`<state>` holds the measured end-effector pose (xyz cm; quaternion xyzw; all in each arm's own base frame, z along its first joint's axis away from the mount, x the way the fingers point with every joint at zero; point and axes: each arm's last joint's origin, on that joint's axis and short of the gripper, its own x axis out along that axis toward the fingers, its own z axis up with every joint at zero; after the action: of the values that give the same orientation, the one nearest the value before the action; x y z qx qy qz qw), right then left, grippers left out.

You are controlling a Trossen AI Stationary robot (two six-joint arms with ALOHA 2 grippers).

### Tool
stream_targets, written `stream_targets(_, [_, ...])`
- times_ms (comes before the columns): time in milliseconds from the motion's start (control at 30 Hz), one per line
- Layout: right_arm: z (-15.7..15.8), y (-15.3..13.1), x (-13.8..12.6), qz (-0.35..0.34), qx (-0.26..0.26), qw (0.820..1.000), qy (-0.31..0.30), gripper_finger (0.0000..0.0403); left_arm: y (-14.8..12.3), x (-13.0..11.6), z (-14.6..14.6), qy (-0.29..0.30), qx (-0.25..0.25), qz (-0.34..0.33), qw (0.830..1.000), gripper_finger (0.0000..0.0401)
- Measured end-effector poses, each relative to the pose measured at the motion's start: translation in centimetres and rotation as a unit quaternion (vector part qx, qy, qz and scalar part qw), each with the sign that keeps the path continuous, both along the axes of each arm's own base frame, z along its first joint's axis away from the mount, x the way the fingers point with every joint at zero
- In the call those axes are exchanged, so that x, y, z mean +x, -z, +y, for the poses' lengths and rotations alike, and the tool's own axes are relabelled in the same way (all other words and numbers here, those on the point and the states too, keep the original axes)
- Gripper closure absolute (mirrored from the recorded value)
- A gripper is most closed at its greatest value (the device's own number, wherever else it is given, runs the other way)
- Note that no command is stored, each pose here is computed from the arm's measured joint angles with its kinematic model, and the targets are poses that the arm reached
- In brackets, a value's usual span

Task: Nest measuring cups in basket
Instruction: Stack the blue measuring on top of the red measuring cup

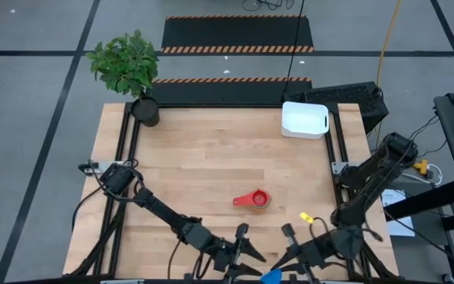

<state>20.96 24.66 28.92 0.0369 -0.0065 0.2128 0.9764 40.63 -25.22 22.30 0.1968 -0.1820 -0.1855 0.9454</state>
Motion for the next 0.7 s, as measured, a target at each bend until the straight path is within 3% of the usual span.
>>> stream_targets(133, [-0.1, -1.0, -2.1, -0.001, -0.028, 0.998, 0.058, 0.0402, 0.0, -0.6, -0.7, -0.091, -0.036, 0.021, 0.995, 0.0189])
stream_targets(333, [-0.9, -1.3, -4.1, 0.023, -0.090, 0.981, 0.168, 0.0403, -1.1, -2.4, -2.0, -0.223, -0.051, 0.029, 0.973, 0.0168])
stream_targets(567, [-1.7, -0.6, -4.4, 0.038, -0.144, 0.955, 0.256, 0.0403, -5.7, -6.0, -2.9, -0.323, -0.124, 0.078, 0.935, 0.0185])
stream_targets(700, [-2.5, -0.1, -3.8, 0.051, -0.144, 0.945, 0.289, 0.0403, -7.2, -7.5, -2.7, -0.388, -0.107, 0.099, 0.910, 0.0217])
